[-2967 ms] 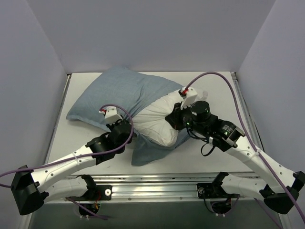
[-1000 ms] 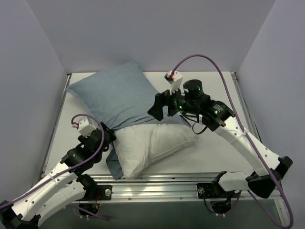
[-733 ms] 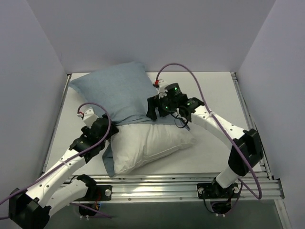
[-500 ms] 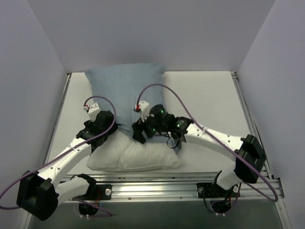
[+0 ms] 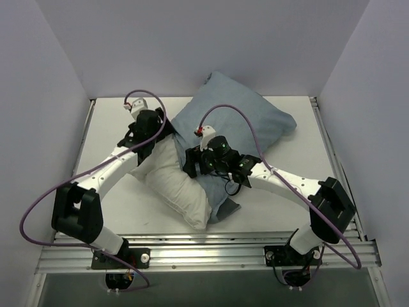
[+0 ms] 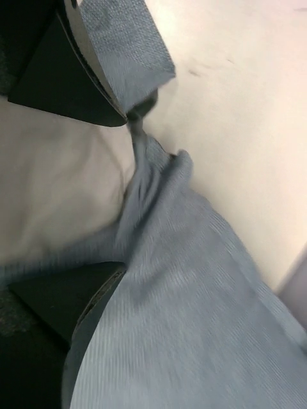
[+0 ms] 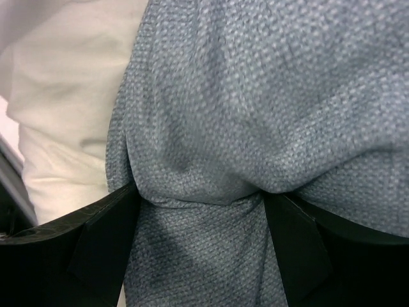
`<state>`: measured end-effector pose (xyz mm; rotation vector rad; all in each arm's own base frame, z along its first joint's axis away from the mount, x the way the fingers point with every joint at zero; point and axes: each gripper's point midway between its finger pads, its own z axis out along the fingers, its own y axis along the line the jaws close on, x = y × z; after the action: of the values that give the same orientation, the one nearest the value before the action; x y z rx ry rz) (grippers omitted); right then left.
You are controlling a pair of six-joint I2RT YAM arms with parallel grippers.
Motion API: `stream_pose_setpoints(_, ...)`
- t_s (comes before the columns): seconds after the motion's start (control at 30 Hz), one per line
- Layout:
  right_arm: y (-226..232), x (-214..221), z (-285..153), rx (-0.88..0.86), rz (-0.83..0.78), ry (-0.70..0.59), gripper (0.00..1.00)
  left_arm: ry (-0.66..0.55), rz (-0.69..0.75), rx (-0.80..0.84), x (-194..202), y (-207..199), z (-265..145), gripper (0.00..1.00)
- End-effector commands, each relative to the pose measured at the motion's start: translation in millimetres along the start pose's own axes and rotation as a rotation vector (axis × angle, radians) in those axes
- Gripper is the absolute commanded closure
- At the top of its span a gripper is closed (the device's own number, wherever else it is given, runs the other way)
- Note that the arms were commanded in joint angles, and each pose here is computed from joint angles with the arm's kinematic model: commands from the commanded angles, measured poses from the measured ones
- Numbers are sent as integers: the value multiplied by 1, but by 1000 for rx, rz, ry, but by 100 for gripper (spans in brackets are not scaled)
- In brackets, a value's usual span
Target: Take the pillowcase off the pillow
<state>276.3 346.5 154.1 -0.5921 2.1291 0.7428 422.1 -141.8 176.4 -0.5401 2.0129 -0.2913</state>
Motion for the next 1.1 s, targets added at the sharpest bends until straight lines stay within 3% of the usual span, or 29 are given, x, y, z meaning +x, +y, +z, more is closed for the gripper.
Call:
stream_pose_setpoints(0.0,-47,-10,23,185,44,-32,27,-82,-80,170,-81,-59,-11,4)
stream_pose_setpoints(0.03,-45,-18,27,180,39,-46,27,-132,-82,193,-113,-69,-21,3)
stream_pose_setpoints(0.1,-47,-39,34,212,49,-93,27,-154,-63,210,-133,-72,-42,6)
stream_pose_setpoints(0.23,-37,-70,40,198,64,-147,27,-144,-13,238,-138,-59,-96,6)
stream_pose_setpoints(0.37,-25,-96,28,184,60,-194,26,-25,-8,280,-83,-27,-136,6)
stream_pose_setpoints(0.43,-24,-101,20,191,52,-210,25,80,-26,292,-36,-2,-153,6)
stream_pose_setpoints(0.6,-23,-112,-15,218,9,-255,18,234,-32,350,32,31,-187,6)
stream_pose_setpoints(0.73,-32,-108,-41,270,1,-268,15,312,-81,333,76,55,-184,6)
stream_pose_setpoints(0.97,-29,-83,-77,243,6,-267,14,434,-131,495,112,33,-177,6)
stream_pose_setpoints(1.07,-28,-52,-75,248,9,-224,14,413,-138,670,103,6,-187,6)
